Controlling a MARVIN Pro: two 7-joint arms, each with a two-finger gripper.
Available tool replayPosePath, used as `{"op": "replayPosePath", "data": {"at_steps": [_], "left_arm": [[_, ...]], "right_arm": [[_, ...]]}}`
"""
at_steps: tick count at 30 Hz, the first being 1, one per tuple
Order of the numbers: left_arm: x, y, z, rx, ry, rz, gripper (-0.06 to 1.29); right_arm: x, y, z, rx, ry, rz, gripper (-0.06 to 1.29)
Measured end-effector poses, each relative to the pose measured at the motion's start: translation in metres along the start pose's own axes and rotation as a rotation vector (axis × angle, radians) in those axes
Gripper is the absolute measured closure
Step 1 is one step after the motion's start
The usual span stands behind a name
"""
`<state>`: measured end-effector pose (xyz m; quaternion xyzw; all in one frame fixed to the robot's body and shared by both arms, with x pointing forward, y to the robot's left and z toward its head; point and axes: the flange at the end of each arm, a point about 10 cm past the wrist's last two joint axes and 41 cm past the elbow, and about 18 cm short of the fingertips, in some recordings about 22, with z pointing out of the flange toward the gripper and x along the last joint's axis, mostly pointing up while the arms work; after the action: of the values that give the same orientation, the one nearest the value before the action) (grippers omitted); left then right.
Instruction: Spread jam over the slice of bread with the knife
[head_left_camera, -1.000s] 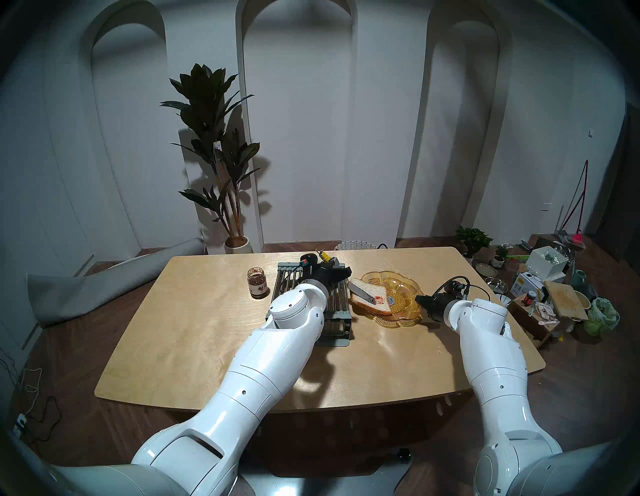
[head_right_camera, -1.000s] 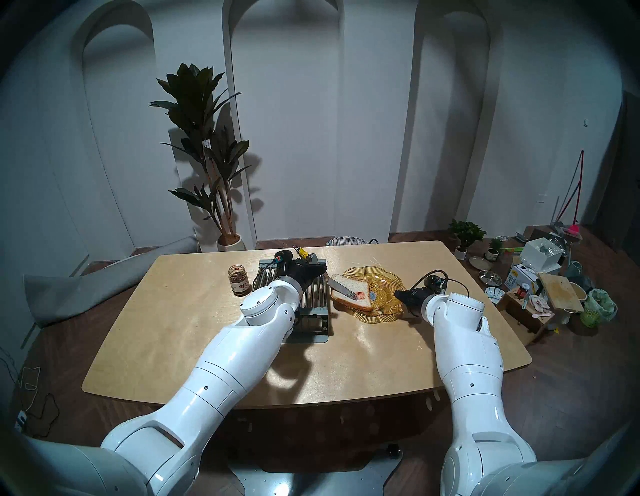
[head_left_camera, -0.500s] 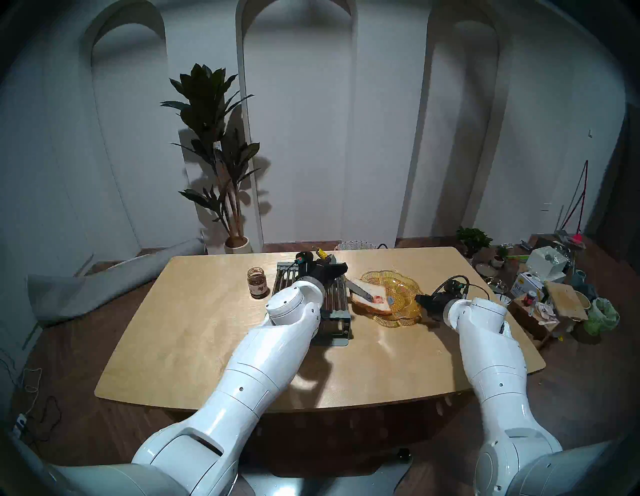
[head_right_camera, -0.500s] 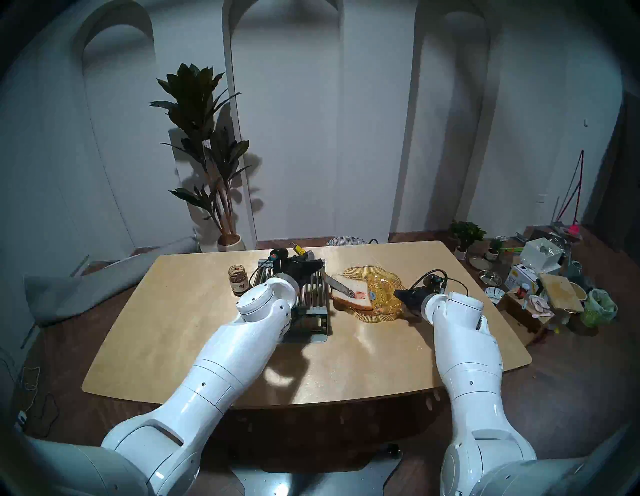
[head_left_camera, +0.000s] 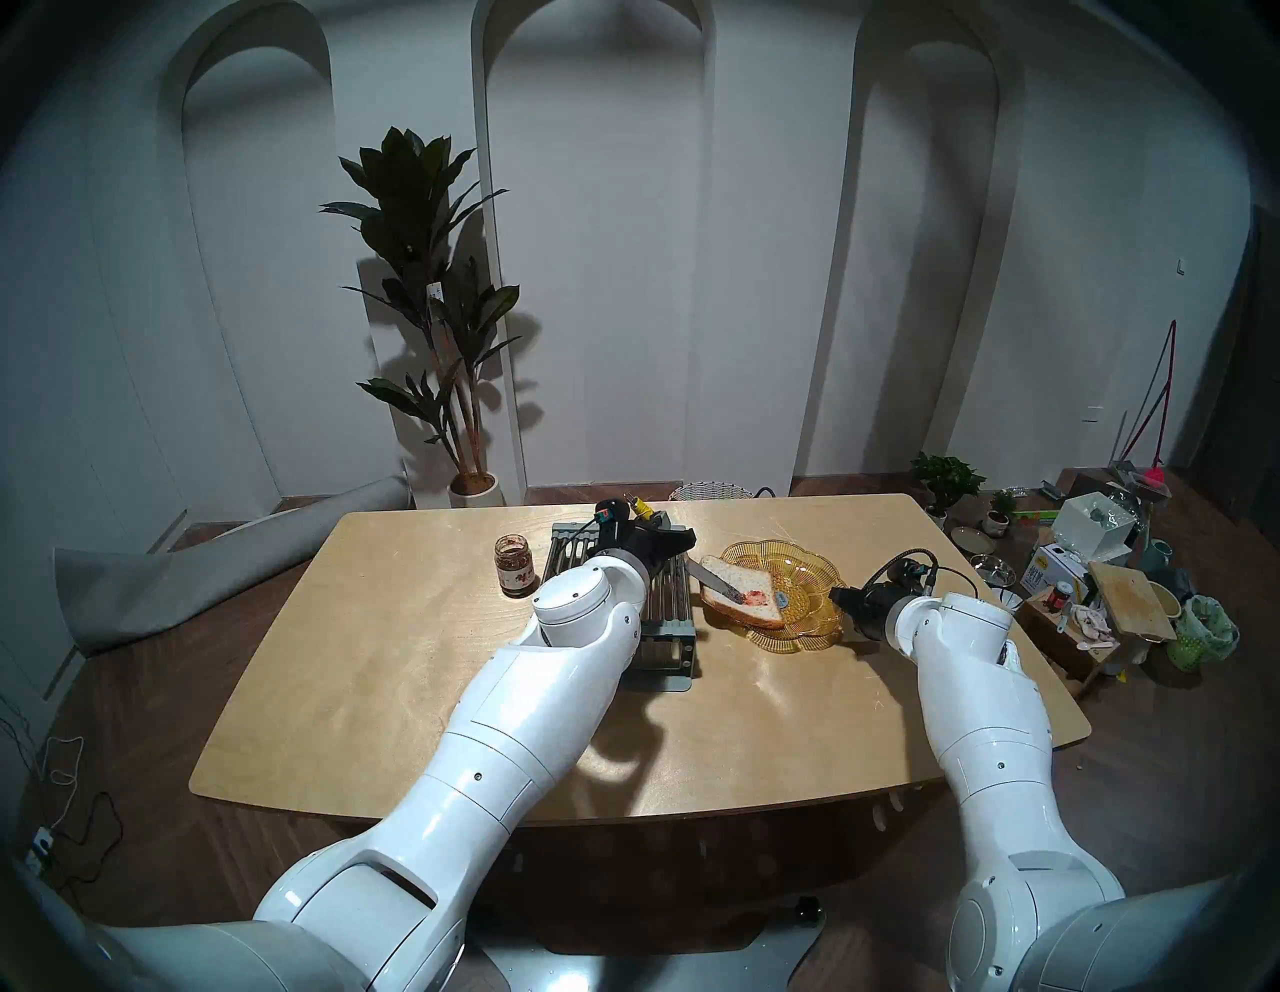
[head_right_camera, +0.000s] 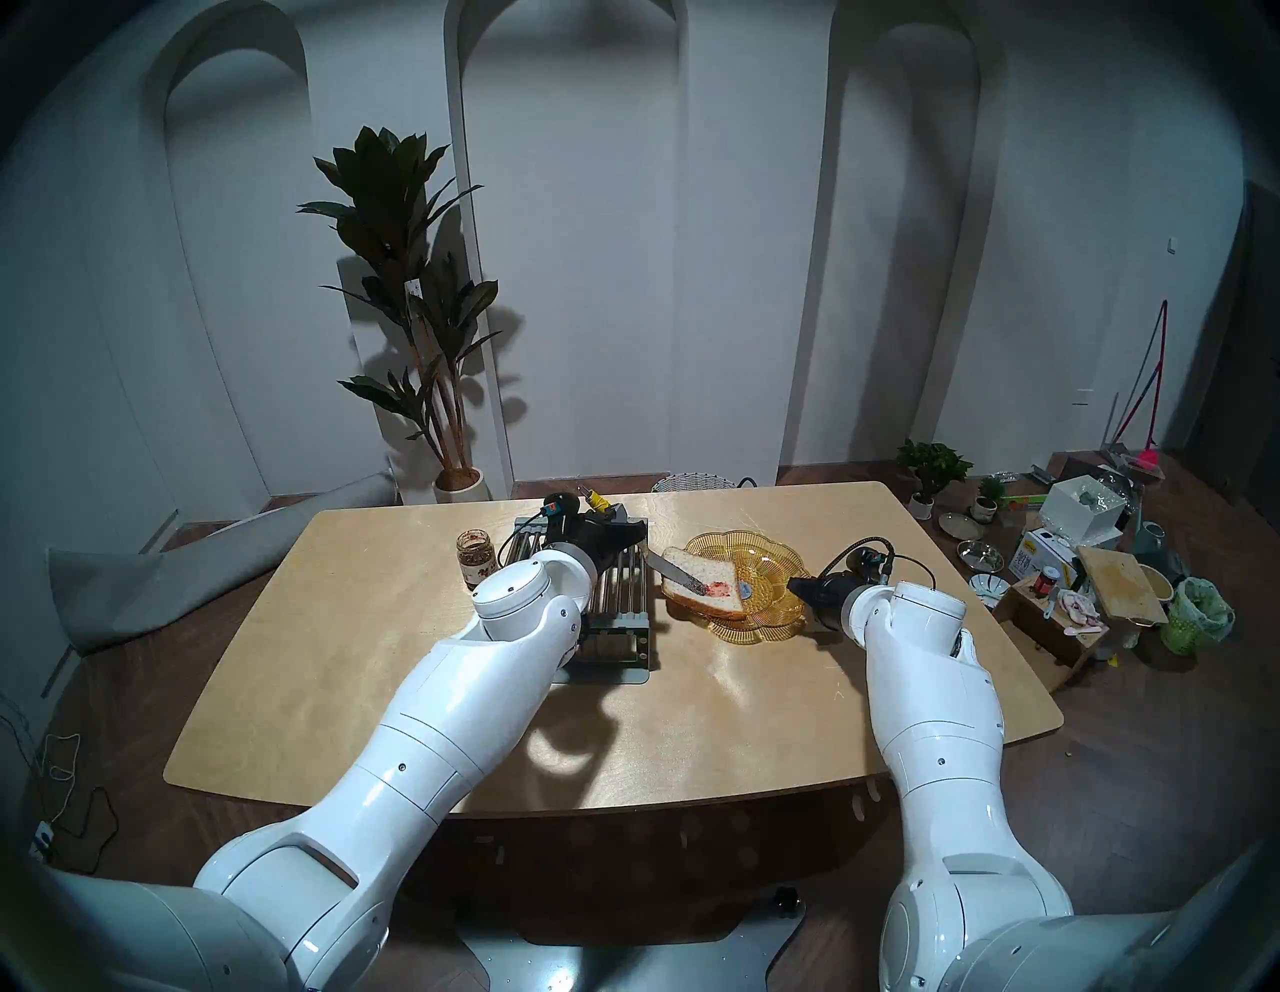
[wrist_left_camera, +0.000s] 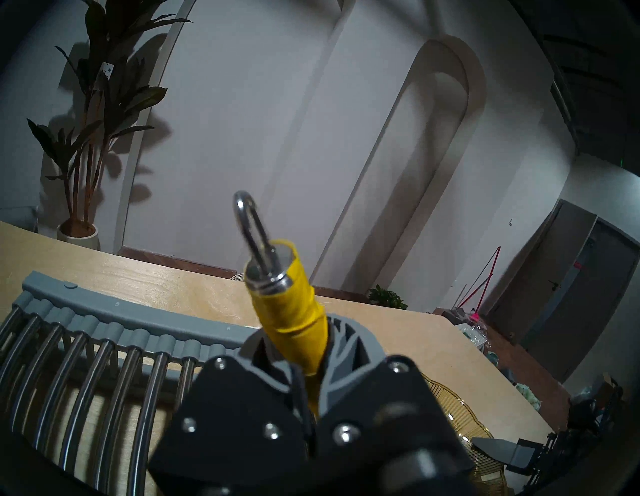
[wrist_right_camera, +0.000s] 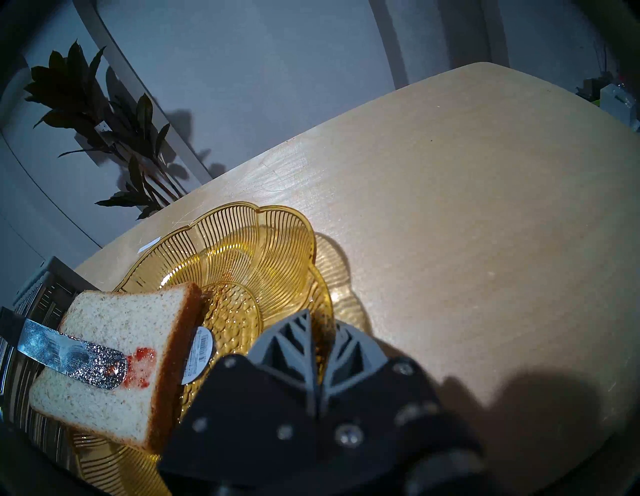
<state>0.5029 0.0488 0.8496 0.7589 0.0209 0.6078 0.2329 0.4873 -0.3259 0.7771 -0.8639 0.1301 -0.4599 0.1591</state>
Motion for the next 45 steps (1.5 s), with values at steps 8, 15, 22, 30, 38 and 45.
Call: {"op": "replayPosePath", "data": {"at_steps": [8,15,22,30,38,45], "left_arm": [[0.008,0.002,-0.003,0.009,0.000,0.023,1.22],[0.014,0.001,-0.006,0.023,0.006,0.053,1.22],[0.020,0.001,-0.009,0.030,0.015,0.075,1.22],[0.027,0.003,-0.014,0.039,0.025,0.095,1.22],[0.032,0.008,-0.017,0.036,0.020,0.114,1.22],[0.036,0.020,-0.020,0.010,0.016,0.123,1.22]], "right_arm": [[0.000,0.000,0.000,0.000,0.001,0.000,1.26],[-0.002,0.000,-0.002,0.003,0.003,0.005,1.26],[-0.004,0.001,-0.004,0.007,0.006,0.014,1.26],[-0.005,0.001,-0.005,0.010,0.005,0.019,1.26],[-0.005,0.001,-0.005,0.012,0.004,0.020,1.26],[-0.005,0.000,-0.005,0.011,0.003,0.019,1.26]]}}
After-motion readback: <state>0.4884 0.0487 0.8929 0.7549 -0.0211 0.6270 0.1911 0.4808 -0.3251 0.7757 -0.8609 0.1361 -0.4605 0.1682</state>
